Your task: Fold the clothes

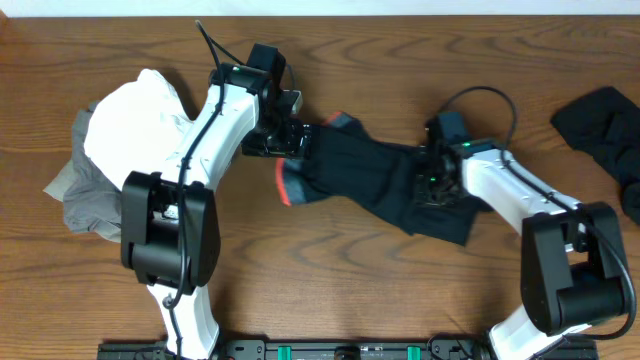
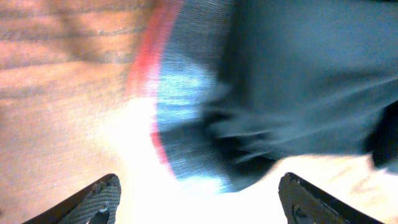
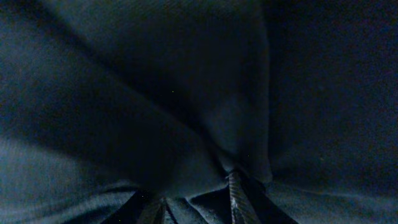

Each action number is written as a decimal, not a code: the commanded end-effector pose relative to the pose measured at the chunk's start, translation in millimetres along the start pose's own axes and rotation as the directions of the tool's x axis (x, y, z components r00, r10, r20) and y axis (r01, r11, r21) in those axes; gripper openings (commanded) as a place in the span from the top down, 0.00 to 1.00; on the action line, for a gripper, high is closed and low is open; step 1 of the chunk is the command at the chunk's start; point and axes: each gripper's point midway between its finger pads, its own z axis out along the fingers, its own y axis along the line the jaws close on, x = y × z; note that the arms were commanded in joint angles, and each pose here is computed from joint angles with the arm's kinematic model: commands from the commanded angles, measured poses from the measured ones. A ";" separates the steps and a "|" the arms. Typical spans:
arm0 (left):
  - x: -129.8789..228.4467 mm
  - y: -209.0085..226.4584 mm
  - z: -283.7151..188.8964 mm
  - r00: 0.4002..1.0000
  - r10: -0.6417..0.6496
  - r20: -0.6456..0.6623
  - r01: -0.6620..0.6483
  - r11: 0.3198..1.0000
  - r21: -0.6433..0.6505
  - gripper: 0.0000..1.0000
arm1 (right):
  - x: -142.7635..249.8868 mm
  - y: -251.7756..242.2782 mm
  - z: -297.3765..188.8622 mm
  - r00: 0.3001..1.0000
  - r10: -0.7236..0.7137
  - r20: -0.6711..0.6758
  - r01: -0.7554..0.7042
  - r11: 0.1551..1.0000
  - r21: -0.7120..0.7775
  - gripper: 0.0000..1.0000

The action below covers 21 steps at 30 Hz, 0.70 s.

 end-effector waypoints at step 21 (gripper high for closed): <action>28.9 2.3 -23.7 1.000 0.005 -0.009 -0.005 0.999 -0.035 0.10 | -30.2 12.5 -96.0 0.961 -0.119 0.251 0.192 0.937 -0.290 0.94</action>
